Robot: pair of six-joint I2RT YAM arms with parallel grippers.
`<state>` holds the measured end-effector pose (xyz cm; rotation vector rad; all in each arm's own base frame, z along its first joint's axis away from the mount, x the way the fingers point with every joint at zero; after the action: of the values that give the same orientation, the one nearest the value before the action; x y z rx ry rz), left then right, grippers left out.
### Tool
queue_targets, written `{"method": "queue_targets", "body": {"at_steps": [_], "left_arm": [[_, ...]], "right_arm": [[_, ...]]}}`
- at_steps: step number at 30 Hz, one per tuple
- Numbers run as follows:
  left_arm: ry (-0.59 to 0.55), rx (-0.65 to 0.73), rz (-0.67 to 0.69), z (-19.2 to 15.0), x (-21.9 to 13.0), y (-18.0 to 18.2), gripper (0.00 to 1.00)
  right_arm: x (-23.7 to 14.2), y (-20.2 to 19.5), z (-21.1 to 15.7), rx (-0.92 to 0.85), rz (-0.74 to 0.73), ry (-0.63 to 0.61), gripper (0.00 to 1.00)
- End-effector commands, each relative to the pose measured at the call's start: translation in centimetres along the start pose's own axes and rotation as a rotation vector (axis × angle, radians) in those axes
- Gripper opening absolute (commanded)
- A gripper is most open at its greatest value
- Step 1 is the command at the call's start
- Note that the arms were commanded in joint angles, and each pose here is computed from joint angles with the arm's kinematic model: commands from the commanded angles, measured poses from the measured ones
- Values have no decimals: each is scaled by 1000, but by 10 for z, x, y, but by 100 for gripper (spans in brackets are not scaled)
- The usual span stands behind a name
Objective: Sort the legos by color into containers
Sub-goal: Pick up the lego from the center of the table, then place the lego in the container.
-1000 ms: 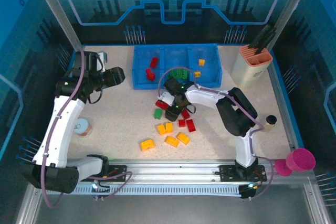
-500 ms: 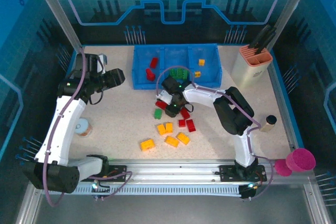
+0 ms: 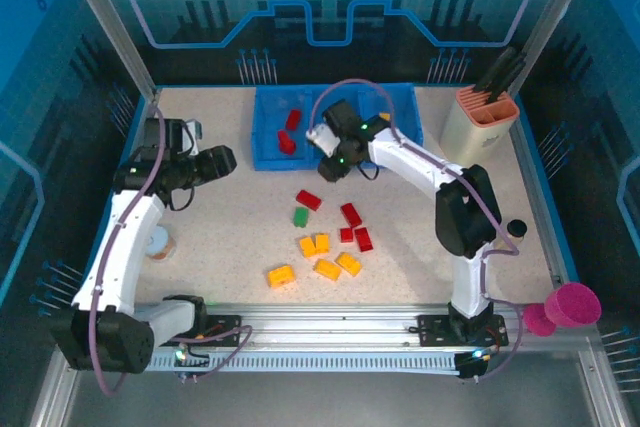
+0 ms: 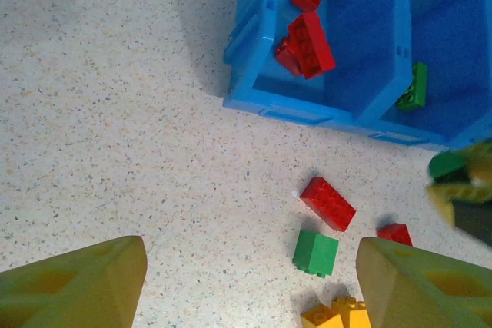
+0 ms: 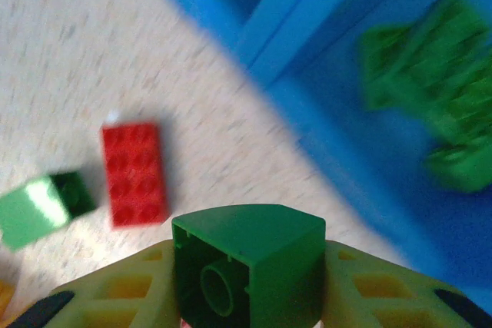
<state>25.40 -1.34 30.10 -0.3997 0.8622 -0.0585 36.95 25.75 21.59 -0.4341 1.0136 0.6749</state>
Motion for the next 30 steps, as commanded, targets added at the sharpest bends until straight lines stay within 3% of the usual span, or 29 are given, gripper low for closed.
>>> {"method": "queue_targets", "body": {"at_steps": [1,10,21,30], "left_arm": [[-69,71,-39,1,-15,-1,76],[-55,86,-28,-8,-17,4,78],[-41,63,-33,-12,-13,6,78],[-31,34,-57,-15,-7,6,76]], "right_arm": [[1,-26,17,66,-88,-10,40],[25,-75,67,145,-211,-89,41],[81,-104,73,184,-244,-66,47],[78,-104,77,211,-221,-97,54]]}}
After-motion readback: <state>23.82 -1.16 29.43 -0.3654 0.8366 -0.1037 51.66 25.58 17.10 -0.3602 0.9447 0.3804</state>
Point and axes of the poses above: each hand's point on the last joint's axis, 136 mm out from that joint toward the fingers, its own x axis out along the fingers, its own y axis along the line the jaws close on, z = x × y, the point moved 9 cm from there along -x, back along the fingers, and after that the axes turned 4 degrees about x, right-handed, at the moved point
